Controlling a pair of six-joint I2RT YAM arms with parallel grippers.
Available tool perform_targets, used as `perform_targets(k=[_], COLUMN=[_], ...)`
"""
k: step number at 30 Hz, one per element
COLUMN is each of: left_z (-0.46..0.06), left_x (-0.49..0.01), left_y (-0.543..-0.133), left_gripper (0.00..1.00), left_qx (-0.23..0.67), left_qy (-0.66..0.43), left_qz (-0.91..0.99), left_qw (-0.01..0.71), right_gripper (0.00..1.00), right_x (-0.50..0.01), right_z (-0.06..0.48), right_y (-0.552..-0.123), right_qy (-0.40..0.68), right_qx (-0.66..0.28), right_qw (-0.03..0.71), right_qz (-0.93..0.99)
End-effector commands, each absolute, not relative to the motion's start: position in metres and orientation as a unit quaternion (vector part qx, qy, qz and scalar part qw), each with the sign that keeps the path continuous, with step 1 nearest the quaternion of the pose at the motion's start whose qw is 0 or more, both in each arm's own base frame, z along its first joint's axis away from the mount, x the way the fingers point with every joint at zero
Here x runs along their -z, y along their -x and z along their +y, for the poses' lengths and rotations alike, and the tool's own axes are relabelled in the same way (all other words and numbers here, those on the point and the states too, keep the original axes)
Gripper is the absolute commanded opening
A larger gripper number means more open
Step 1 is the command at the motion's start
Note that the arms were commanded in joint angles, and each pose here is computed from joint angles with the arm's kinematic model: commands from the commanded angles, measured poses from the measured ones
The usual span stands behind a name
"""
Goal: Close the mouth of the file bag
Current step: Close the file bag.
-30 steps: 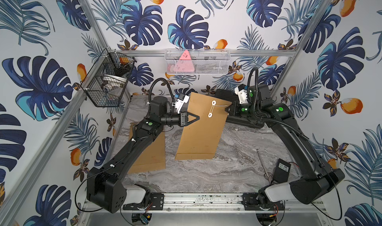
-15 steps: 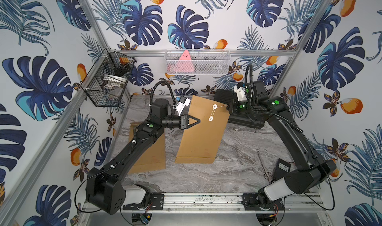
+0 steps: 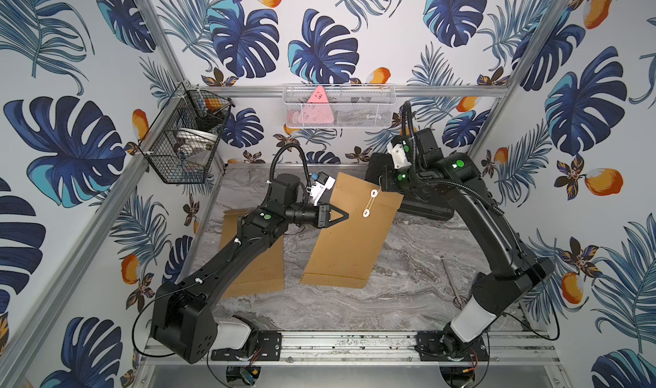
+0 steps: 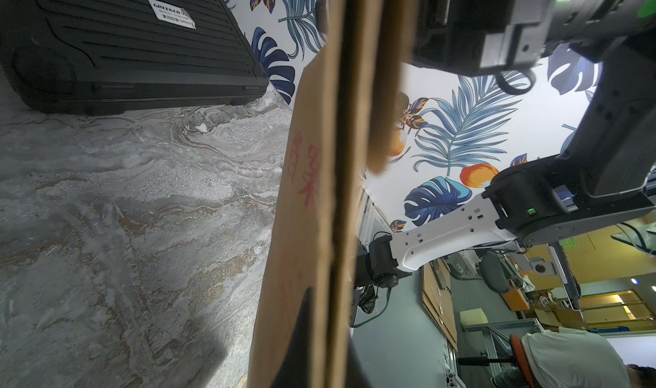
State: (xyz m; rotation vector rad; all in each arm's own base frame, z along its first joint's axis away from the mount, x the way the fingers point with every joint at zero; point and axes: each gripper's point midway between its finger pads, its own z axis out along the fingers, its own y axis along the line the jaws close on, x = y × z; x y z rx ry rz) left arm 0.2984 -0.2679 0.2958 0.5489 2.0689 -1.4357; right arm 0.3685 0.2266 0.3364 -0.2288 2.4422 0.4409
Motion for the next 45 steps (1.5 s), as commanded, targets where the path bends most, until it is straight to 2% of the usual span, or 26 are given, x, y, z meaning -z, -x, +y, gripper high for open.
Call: perform_targets(k=[1,8,16,36,45], left_z=[-0.269,-0.269,-0.268,-0.265,-0.266], left_x=[-0.295,-0.284,-0.292,-0.292,-0.295], left_y=[-0.3,-0.303,-0.308,-0.311,-0.313], left_gripper=[0.0,0.0,0.0,0.0,0.0], left_qx=[0.53,0.527,0.523,0.521,0.525], left_qy=[-0.214,-0.203,-0.2,-0.192,-0.193], left_qz=[0.768,0.775,0.773,0.776,0.772], left_qw=[0.288,0.285,0.297,0.3,0.302], right_gripper=[0.0,0.0,0.0,0.0,0.0], right_x=[-0.33,-0.333,-0.317,-0.335,-0.334], right_z=[0.228,0.257,0.281,0.241,0.252], right_y=[-0.361,-0.35,-0.333,-0.342,-0.337], right_qy=[0.107,0.14,0.14,0.065,0.078], right_qx=[-0.114,-0.098,-0.169,-0.145,-0.181], right_qw=[0.313,0.322,0.286,0.352,0.347], right_qz=[0.937,0.931,0.933,0.923,0.917])
